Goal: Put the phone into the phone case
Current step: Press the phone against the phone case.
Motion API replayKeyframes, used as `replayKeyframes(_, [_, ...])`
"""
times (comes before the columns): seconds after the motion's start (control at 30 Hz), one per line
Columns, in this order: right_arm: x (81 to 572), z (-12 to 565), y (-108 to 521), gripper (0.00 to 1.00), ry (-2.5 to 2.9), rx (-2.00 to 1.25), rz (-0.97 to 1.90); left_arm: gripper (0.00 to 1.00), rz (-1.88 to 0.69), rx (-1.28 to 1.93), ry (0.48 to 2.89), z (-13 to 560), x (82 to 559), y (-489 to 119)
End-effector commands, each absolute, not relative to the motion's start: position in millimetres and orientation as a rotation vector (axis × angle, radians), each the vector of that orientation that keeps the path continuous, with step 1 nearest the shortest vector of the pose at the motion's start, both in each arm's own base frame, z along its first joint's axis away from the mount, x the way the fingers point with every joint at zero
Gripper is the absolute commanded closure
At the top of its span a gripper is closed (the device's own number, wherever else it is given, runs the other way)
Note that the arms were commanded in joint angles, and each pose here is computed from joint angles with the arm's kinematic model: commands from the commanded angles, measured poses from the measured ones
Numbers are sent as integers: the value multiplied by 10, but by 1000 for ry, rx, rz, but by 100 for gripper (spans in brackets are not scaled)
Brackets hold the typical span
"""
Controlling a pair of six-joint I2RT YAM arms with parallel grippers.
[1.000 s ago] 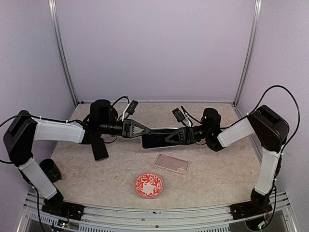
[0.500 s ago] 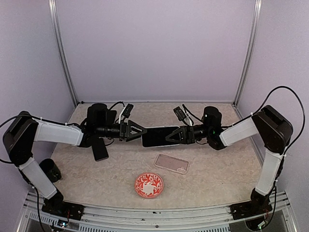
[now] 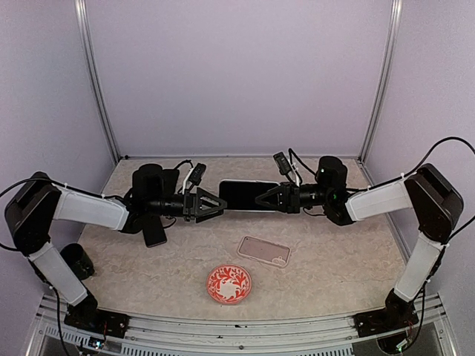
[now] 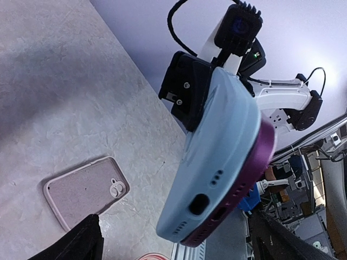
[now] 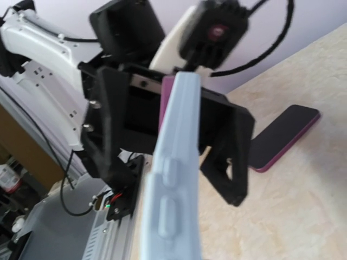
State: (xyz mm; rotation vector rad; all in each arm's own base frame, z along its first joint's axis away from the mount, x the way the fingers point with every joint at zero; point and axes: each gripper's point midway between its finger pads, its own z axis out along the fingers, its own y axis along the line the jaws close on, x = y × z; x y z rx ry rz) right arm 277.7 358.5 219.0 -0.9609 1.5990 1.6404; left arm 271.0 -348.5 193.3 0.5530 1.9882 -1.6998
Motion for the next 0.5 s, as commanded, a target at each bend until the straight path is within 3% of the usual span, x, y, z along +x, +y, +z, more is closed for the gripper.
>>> replayKeyframes(0.0, [2806, 2355, 3552, 100, 1546, -954, 1585, 7, -1723, 593, 1888, 2165, 2707, -3528])
replayKeyframes(0.13, [2799, 2332, 3564, 100, 1559, -953, 1583, 10, -1734, 592, 1862, 2230, 2743, -3554])
replayKeyframes(0.47, [2778, 2332, 3602, 100, 1568, -956, 1618, 30, -1802, 645, 1844, 2216, 2655, -3664])
